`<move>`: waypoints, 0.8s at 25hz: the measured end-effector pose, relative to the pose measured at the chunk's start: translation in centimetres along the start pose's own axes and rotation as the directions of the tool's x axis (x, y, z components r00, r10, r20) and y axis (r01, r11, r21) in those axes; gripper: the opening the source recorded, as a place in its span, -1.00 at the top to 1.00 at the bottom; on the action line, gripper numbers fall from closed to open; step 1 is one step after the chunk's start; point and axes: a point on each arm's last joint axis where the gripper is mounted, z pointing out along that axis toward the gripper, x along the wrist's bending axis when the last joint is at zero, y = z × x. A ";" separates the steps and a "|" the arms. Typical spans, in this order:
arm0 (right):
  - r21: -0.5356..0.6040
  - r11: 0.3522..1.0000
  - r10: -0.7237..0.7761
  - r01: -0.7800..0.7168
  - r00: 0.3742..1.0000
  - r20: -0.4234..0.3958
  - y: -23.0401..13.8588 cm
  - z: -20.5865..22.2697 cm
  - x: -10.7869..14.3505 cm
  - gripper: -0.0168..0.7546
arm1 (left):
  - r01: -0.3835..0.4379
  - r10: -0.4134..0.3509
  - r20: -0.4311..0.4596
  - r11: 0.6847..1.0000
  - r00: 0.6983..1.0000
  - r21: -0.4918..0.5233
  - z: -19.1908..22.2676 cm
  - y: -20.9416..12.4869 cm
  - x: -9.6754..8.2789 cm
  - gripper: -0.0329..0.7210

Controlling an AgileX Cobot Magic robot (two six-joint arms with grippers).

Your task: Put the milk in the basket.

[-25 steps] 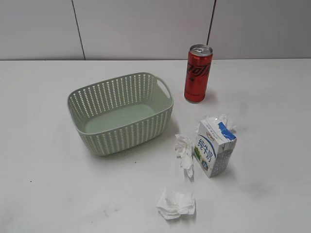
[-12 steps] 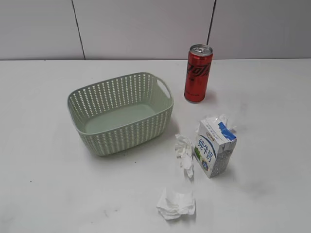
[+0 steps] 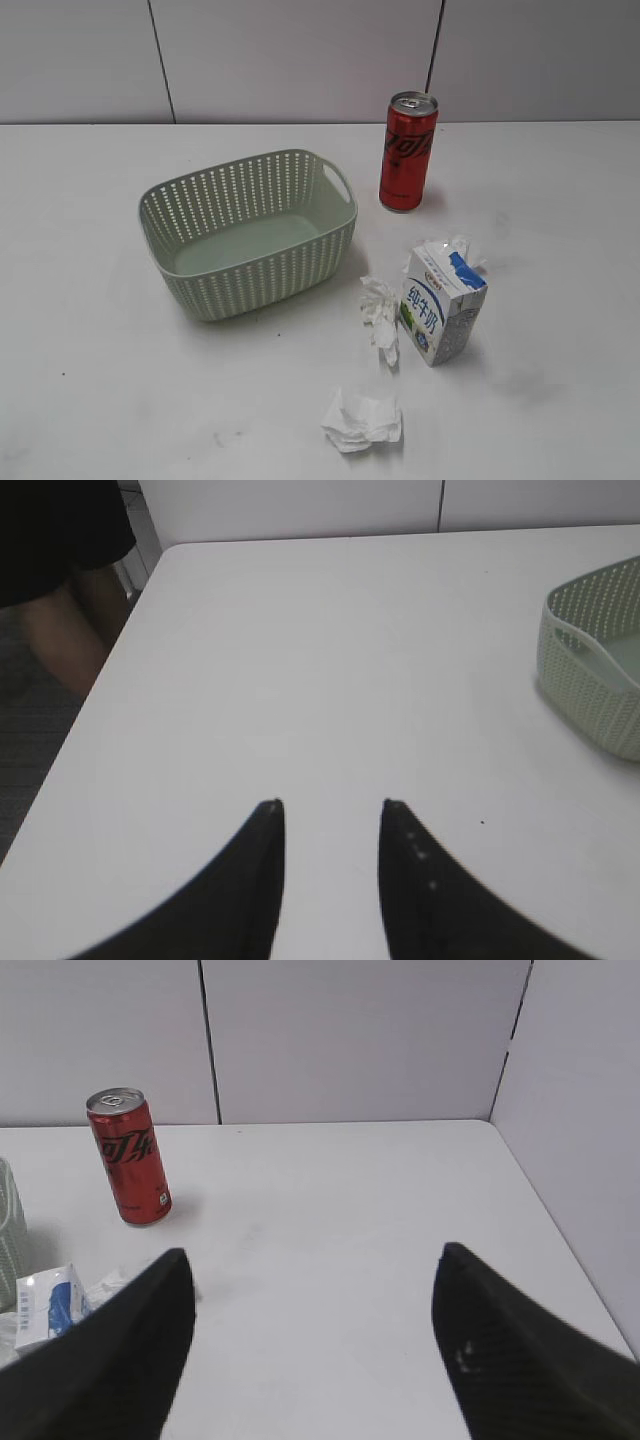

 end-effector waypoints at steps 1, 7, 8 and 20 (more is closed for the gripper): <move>0.014 1.000 -0.002 0.002 1.000 0.000 0.2 0.8 0.0 -0.57 | 0.000 0.000 0.000 1.000 1.000 0.000 0.0 0.0 0.0 0.28; 0.235 0.971 0.050 -0.042 0.998 -0.029 0.0 6.3 0.1 -0.68 | 0.000 0.000 0.000 1.000 1.000 0.000 0.0 0.0 0.0 0.28; 0.285 0.957 0.057 -0.044 0.998 -0.036 -0.2 7.3 0.2 -0.68 | 0.000 0.000 0.000 1.000 1.000 0.000 0.0 0.0 0.0 0.28; 0.624 0.770 0.082 0.131 0.950 -0.301 2.3 16.8 4.2 -0.69 | 0.000 0.000 0.000 1.000 1.000 0.000 0.0 0.0 0.0 0.28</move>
